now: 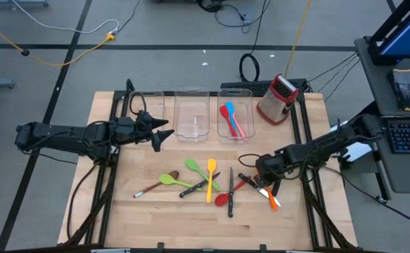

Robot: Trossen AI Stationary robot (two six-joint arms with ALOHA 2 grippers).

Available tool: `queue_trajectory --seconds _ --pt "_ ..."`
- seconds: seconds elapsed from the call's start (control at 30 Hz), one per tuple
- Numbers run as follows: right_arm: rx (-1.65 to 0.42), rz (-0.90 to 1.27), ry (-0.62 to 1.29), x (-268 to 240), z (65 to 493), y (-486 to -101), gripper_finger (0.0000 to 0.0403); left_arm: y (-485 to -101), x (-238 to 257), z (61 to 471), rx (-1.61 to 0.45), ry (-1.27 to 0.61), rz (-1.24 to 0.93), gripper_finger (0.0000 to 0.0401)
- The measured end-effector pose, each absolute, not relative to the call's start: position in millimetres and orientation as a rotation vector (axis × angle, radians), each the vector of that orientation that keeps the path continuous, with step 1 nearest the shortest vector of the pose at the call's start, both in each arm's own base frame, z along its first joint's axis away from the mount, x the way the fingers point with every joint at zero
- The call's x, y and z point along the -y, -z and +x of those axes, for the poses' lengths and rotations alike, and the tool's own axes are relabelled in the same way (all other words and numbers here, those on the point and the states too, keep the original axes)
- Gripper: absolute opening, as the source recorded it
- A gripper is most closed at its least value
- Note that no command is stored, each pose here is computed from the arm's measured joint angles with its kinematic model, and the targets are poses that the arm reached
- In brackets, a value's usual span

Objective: Pick & Place Kitchen Items
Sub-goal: Put the orange spatula into the right transparent bin

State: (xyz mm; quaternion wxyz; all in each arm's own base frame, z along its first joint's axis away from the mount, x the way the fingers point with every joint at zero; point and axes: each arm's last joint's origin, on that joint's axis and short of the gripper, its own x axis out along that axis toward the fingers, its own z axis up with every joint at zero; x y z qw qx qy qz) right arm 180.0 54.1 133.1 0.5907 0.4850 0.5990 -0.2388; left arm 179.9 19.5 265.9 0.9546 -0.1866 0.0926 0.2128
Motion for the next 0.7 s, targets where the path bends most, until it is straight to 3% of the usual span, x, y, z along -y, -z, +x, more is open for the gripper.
queue_trajectory --seconds 0.4,0.7 --pt "-1.403 1.085 0.661 -51.1 179.2 -123.3 0.0161 -265.9 -19.4 179.9 -0.188 -0.432 -0.382 0.0278" --pt "-1.333 1.096 0.746 -48.7 180.2 -122.7 0.0097 -265.9 -19.5 179.9 -0.187 -0.432 -0.383 0.0278"
